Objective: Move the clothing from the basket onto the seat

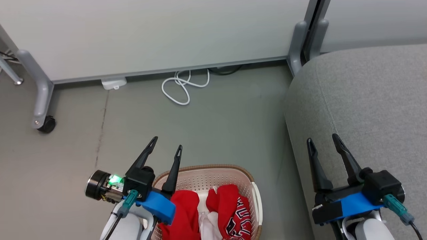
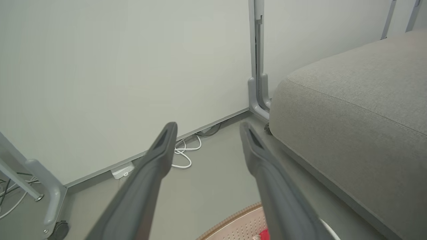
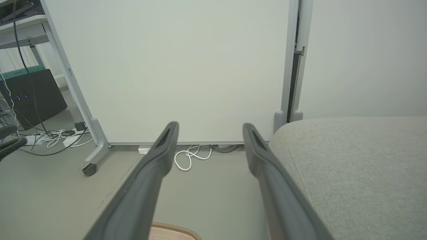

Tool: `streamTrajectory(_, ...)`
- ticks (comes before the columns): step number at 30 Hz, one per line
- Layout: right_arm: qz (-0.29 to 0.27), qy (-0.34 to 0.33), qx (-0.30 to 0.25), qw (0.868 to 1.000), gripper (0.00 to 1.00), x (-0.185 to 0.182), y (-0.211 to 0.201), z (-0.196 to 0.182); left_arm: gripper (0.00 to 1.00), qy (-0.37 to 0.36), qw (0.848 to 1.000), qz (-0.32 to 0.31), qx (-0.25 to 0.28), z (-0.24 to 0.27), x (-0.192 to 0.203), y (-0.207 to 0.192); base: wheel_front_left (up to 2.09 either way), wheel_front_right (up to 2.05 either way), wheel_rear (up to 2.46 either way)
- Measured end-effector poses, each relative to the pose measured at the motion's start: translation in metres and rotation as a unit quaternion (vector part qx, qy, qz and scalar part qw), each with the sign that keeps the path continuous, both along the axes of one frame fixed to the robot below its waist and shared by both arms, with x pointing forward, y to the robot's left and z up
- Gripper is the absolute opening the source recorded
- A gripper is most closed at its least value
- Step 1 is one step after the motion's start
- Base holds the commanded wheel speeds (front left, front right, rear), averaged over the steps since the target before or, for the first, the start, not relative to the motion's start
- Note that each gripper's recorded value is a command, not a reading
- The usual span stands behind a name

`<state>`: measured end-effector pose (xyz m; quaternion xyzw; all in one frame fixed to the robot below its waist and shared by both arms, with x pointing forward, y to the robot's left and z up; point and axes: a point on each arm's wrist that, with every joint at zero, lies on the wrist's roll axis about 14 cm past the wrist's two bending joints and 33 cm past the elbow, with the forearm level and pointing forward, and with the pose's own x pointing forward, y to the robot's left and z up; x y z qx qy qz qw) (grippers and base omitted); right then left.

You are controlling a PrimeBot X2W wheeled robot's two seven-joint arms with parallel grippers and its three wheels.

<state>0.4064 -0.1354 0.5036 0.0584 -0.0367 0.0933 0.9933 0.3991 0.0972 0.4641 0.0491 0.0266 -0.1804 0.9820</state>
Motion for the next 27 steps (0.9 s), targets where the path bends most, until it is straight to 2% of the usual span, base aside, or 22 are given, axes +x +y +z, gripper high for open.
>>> streamTrajectory(6,-0.002,0.007,-0.009,1.000,1.00,0.018,-0.003,-0.009,1.00,0.056,0.996,-0.058,0.044,-0.044,0.016,-0.020,0.00,0.00,0.00)
streamTrajectory(11,-0.008,0.019,-0.015,1.000,1.00,0.033,-0.008,-0.022,1.00,0.111,0.982,-0.124,0.091,-0.091,0.015,-0.039,0.00,0.00,0.00)
streamTrajectory(17,-0.011,0.031,-0.022,0.999,1.00,0.050,-0.011,-0.038,1.00,0.182,0.952,-0.199,0.145,-0.149,0.001,-0.049,0.00,0.00,0.00)
streamTrajectory(27,-0.008,0.047,-0.029,0.998,1.00,0.077,-0.012,-0.065,1.00,0.280,0.888,-0.281,0.232,-0.230,-0.025,-0.033,0.00,0.00,0.00)
